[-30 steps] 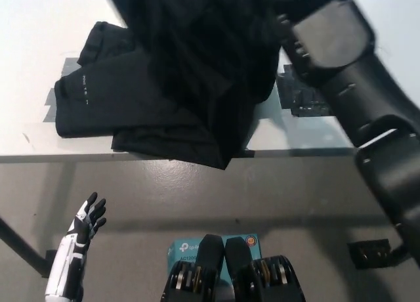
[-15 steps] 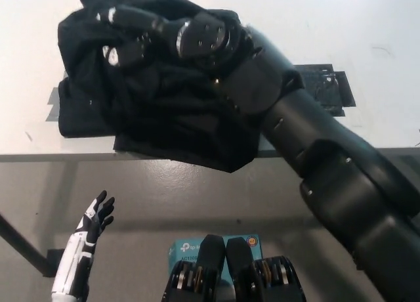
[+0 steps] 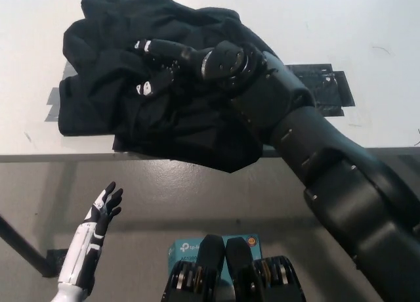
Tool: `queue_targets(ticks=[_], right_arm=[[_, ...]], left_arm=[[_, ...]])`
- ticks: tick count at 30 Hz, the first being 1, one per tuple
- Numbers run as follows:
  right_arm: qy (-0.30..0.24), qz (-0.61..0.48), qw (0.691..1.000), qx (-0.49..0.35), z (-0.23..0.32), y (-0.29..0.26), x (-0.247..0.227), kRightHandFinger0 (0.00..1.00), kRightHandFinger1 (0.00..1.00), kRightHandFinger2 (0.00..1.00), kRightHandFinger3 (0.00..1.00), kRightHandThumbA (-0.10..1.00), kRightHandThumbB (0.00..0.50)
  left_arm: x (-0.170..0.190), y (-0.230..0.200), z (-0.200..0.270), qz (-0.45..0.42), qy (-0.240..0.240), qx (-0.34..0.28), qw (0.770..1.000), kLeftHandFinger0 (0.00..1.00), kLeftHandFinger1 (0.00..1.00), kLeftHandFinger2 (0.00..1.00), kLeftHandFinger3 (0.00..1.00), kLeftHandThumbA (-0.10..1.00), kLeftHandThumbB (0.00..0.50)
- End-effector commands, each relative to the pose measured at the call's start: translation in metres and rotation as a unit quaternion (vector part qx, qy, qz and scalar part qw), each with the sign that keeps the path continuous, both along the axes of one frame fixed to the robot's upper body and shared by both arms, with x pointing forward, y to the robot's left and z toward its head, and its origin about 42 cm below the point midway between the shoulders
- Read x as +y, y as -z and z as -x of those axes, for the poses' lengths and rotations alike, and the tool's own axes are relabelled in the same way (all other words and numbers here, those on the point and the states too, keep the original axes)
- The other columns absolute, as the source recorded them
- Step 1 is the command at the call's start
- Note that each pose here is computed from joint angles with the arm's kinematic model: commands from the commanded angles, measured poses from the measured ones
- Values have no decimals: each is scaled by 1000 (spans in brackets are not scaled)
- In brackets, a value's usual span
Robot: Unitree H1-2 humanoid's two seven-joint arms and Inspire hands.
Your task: The robot grabs the right edges of the black jacket on the table, and folds it in half
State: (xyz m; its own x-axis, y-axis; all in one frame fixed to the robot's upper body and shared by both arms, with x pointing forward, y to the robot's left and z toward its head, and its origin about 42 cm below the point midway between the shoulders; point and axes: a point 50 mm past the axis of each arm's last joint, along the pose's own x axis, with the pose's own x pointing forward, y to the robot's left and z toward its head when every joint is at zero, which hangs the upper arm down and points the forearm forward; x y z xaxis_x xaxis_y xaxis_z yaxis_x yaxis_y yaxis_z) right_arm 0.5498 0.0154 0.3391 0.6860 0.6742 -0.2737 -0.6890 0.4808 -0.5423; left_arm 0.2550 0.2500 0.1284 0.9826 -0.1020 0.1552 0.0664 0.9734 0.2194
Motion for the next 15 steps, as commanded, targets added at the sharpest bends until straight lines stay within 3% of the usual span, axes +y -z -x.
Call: queue_targets(ticks=[1, 3, 5, 10, 12, 15], right_arm=[[-36, -17, 999, -23, 0, -76, 9, 1000, 1000, 1000, 1000, 1000, 469], [-57, -29, 998, -28, 3, -94, 8, 1000, 1000, 1000, 1000, 1000, 450], [-61, -31, 997, -30, 6, -118, 9, 1000, 1000, 1000, 1000, 1000, 469], [-89, -7, 992, -93, 23, -176, 12, 1000, 1000, 1000, 1000, 1000, 433], [-107, -2, 987, -121, 32, -205, 13, 1000, 1000, 1000, 1000, 1000, 439], [-108, 26, 986, -124, 42, -236, 12, 1000, 1000, 1000, 1000, 1000, 487]], left_arm=[[0, -14, -4, -10, 13, -23, 1000, 1000, 1000, 1000, 1000, 1000, 85], [0, -14, -6, -9, 15, -21, 1000, 1000, 1000, 1000, 1000, 1000, 87], [-3, -15, -7, -11, 16, -25, 999, 1000, 1000, 1000, 1000, 1000, 95], [-8, -16, -11, -23, 23, -25, 999, 1000, 1000, 1000, 1000, 1000, 130], [-10, -17, -11, -12, 34, -15, 999, 1000, 1000, 1000, 1000, 1000, 136], [-13, -17, -15, -11, 32, -14, 999, 1000, 1000, 1000, 1000, 1000, 177]])
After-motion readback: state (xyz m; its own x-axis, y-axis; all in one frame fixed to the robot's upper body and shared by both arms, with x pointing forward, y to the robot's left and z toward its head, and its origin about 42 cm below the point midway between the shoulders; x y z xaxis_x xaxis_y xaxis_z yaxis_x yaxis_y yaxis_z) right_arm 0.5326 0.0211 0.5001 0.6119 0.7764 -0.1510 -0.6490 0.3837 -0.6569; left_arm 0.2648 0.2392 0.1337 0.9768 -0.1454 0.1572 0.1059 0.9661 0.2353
